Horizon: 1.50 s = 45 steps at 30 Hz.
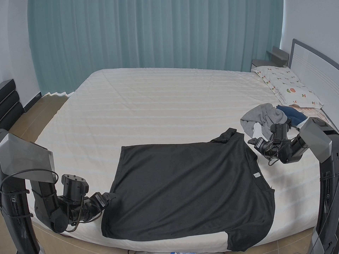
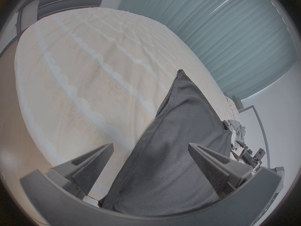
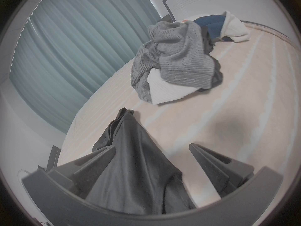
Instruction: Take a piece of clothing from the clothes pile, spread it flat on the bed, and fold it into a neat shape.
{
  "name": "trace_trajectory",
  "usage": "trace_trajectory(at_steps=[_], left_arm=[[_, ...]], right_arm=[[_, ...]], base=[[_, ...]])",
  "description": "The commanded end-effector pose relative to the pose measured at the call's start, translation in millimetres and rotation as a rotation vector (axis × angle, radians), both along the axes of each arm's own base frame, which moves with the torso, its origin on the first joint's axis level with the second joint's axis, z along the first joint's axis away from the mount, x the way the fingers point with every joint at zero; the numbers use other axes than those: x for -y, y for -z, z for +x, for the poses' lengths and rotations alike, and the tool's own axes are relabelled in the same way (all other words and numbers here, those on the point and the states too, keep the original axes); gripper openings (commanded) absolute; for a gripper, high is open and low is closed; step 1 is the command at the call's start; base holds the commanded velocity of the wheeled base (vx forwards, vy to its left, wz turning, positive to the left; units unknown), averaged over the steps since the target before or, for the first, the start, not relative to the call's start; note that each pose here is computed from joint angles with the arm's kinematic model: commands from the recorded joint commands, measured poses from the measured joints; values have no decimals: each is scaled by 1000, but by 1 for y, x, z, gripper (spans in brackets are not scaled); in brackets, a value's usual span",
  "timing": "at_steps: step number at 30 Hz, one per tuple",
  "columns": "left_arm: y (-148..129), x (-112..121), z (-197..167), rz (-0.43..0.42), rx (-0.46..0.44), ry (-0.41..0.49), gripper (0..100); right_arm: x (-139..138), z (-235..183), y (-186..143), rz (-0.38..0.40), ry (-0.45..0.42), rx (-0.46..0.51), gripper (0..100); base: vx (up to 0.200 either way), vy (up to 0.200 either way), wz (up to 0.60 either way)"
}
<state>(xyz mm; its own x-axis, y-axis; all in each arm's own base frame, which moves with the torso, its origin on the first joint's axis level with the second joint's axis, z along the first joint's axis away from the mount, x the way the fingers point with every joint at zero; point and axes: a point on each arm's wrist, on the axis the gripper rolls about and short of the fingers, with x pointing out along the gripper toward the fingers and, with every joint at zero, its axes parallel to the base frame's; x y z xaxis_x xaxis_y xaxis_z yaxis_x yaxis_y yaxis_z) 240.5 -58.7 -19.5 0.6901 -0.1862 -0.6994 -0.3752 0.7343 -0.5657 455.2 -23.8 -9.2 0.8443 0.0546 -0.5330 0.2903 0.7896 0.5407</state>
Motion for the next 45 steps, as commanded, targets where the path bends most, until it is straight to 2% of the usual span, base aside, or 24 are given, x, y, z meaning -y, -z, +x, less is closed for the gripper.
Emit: trace_trajectory(at_steps=[1,5,9,15,16,32,39,45], left_arm=[[0,0,0,0,-2,0,100],[0,0,-1,1,-5,0,100],[0,0,-1,0,-3,0,100],[2,0,-1,2,-11,0,100],[3,0,0,2,-11,0,100],[2,0,0,4,-9,0,100],[2,0,0,3,-7,0,100],[2,0,0,3,-7,0,100]], right_arm=[[12,-18,-2,35,-8,0,100],[11,-15,10,47,-22,-18,100],[9,-7,37,51,-23,-49,100],[9,-1,42,61,-18,-44,100],[9,0,42,59,-17,-38,0],[16,11,18,35,24,42,0],[16,20,1,16,17,119,0],[14,20,5,-17,26,108,0]], base=[[0,0,0],[0,0,0],[0,0,0],[0,0,0],[0,0,0],[0,0,0],[0,0,0],[0,0,0]])
